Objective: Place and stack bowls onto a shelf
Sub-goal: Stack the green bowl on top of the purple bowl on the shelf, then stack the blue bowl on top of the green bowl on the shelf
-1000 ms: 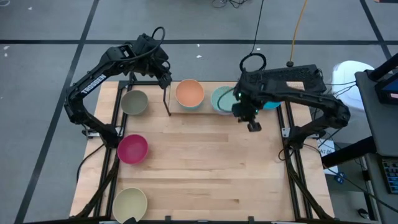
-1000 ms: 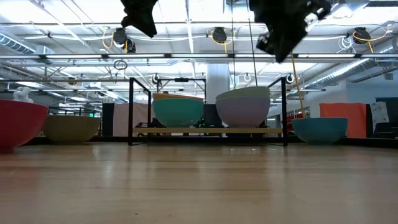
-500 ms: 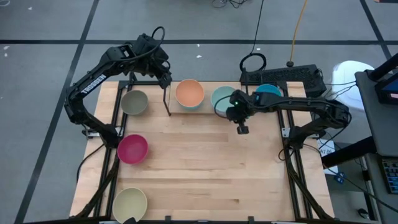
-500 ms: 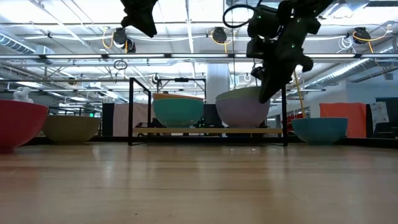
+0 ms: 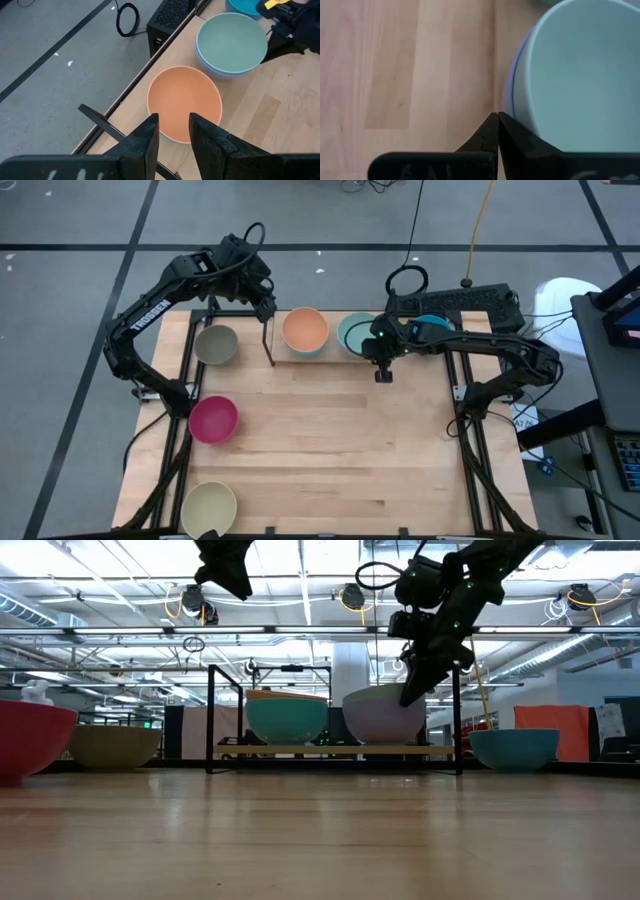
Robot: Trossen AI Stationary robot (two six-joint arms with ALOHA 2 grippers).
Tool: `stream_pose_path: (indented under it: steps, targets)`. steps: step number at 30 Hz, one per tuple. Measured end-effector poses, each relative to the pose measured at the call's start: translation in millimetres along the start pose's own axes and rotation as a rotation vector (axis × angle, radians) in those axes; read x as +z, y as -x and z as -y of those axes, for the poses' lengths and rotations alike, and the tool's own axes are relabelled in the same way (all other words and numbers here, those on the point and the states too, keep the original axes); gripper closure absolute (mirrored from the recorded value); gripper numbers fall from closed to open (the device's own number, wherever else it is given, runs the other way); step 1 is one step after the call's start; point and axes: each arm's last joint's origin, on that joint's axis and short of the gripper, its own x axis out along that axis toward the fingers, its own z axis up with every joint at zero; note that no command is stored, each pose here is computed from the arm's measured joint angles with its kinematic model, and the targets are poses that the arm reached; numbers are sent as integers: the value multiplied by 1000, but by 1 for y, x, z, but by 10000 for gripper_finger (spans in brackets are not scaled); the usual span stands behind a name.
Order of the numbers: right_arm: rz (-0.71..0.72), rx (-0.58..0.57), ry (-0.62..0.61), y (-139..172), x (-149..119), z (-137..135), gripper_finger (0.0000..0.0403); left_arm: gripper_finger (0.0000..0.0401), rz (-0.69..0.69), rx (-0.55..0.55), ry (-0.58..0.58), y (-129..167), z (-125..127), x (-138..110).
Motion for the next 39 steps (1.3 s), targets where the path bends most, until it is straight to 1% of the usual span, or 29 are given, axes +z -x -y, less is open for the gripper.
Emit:
stream_pose_path:
  steps: [4, 7, 9, 14, 19, 20, 22, 26, 29, 32, 35, 39]
  targets:
    - [-13, 4, 2, -2, -1, 1, 403, 288, -6, 0, -5, 0, 0, -1]
    - [-13, 9, 29, 8, -2, -2, 403, 288, -32, -1, -29, 0, 0, -3]
    - [-11, 12, 30, 22, 1, -4, 403, 288, -56, -1, -37, 0, 0, -5]
    - [-50, 35, -30, 67, -1, -11, 403, 288, -104, -1, -20, 1, 0, -10]
    - [-36, 24, -148, 103, -13, -19, 403, 288, -109, -3, 10, 0, 2, -11]
    - [-32, 14, -161, 109, -16, -20, 402, 288, -109, -3, 17, 0, 2, -11]
    - [-31, -42, -191, 122, -22, -22, 396, 288, -109, -3, 22, 0, 2, -11]
    - [-77, -232, -277, 143, -36, -24, 368, 288, -117, -3, 25, 1, 2, -11]
    - [-124, -323, -313, 152, -46, -26, 340, 288, -120, -3, 37, 1, 2, -12]
    - [-183, -355, -344, 157, -54, -28, 310, 288, -121, -2, 39, 1, 2, -12]
    - [-246, -351, -379, 156, -61, -28, 285, 288, -121, -2, 40, 1, 2, -12]
    - [-327, -344, -419, 145, -75, -26, 273, 288, -121, -2, 40, 1, 2, -12]
